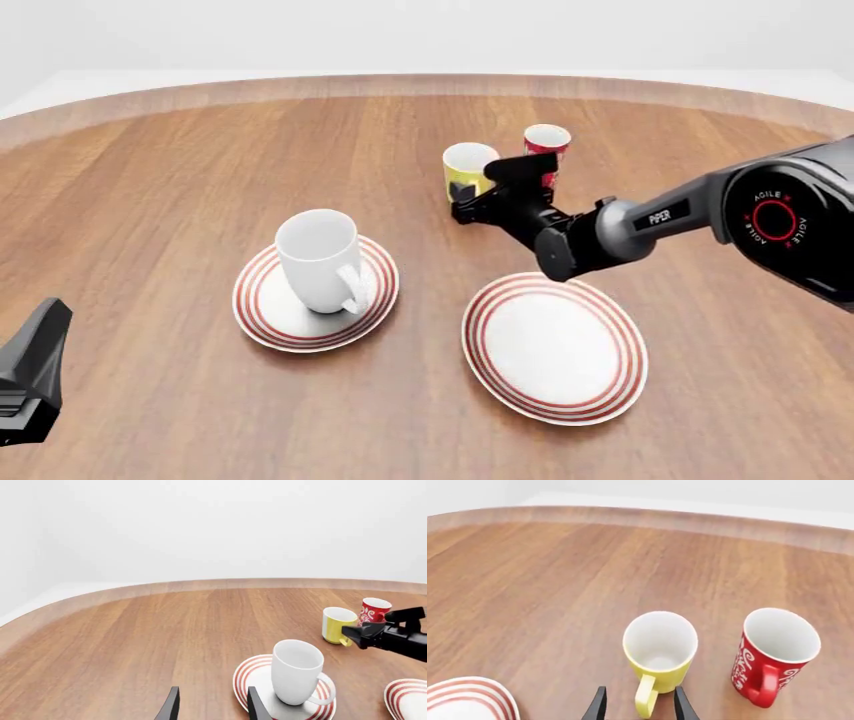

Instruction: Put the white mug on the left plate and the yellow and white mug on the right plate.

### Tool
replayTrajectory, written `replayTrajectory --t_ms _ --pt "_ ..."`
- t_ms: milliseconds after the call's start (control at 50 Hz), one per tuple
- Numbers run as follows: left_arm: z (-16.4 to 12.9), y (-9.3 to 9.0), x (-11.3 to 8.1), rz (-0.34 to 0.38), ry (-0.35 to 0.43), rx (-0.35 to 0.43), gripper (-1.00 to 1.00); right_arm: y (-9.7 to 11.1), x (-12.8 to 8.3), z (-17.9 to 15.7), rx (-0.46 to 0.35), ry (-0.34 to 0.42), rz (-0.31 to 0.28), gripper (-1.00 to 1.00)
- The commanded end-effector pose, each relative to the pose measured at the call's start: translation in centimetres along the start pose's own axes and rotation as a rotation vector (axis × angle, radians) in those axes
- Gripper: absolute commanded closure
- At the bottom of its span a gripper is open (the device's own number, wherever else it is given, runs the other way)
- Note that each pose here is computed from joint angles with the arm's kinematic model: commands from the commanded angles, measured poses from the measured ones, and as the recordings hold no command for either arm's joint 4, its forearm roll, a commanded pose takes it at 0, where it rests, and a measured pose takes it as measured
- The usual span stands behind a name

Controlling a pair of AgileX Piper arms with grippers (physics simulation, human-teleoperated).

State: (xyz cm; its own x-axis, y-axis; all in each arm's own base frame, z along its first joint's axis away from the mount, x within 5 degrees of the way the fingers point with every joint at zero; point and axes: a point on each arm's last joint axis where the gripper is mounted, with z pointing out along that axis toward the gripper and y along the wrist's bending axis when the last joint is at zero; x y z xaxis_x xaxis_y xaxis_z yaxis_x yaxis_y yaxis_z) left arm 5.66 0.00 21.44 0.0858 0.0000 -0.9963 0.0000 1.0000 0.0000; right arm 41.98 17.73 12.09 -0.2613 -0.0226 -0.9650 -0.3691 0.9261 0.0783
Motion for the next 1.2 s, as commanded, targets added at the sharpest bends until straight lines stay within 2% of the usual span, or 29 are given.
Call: replayTrajectory --t_ms 20,600,880,900,1200 --pt "0.0 0.0 0.0 0.0 0.0 0.0 -1.0 -0.1 0.7 0.7 0.002 0.019 0.001 -1.0" --pt "0.0 0.0 0.0 0.0 0.0 0.0 -1.0 -0.3 2.1 1.7 0.008 0.06 -0.005 -1.0" --pt "0.0 0.0 0.0 0.0 0.0 0.0 -1.0 0.4 2.6 1.9 -0.006 0.076 -0.005 -1.0" --pt "0.0 0.0 0.0 0.0 0.0 0.0 -1.0 0.4 2.5 1.8 -0.006 0.073 -0.005 1.0" --pt "0.0 0.0 0.0 0.0 0.0 0.0 -1.0 0.3 1.1 0.4 -0.007 0.028 -0.017 1.0"
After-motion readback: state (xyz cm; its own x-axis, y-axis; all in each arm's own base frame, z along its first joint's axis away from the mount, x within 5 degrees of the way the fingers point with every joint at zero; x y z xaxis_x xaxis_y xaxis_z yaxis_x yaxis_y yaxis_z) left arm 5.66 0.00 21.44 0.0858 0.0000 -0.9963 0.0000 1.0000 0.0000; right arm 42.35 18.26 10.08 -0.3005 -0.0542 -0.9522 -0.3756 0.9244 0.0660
